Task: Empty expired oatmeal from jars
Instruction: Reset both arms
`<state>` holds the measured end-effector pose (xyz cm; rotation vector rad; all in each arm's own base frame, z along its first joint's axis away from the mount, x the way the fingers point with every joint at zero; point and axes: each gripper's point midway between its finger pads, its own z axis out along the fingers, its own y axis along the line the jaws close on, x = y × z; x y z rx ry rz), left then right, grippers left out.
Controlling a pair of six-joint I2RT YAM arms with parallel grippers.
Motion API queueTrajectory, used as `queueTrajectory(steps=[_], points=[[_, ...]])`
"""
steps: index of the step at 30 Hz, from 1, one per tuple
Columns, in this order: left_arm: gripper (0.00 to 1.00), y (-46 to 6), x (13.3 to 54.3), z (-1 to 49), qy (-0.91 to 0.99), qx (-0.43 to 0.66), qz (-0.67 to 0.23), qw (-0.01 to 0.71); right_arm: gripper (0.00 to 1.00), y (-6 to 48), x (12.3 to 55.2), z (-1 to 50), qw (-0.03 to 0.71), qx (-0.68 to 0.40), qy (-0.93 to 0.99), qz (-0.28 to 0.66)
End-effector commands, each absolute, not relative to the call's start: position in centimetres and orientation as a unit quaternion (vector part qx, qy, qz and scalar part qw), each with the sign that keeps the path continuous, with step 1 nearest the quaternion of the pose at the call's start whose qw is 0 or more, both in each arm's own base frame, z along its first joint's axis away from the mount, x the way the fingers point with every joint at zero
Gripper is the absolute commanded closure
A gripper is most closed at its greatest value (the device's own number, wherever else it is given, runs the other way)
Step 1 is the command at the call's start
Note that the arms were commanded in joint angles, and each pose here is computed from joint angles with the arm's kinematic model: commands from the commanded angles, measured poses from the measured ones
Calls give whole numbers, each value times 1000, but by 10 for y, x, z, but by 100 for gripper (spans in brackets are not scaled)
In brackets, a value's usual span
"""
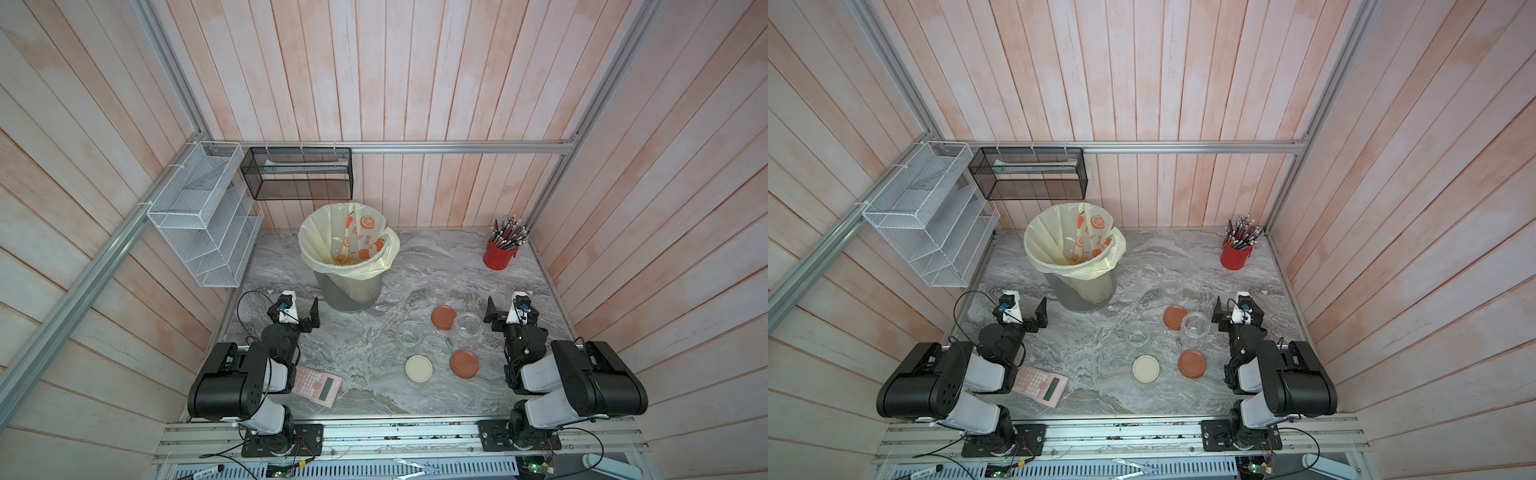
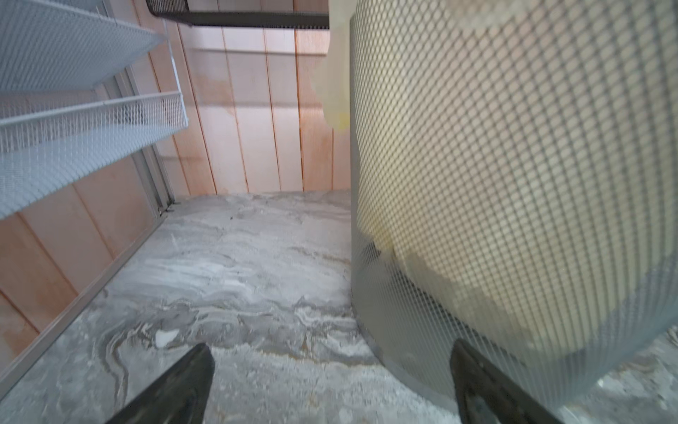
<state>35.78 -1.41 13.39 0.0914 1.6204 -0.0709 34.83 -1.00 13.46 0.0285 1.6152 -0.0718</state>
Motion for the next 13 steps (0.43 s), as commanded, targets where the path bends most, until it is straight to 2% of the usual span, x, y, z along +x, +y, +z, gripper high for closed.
queueTrajectory(steps=[1,5,13], points=[[0,-13,374,133,737,43,-30,674,2,-10,373,125,657,15,753,-34],[0,2,390,126,760,4,-10,650,2,-13,376,125,654,21,755,-25],[0,1,389,127,759,5,-11,651,2,-15,380,123,650,23,759,-20]])
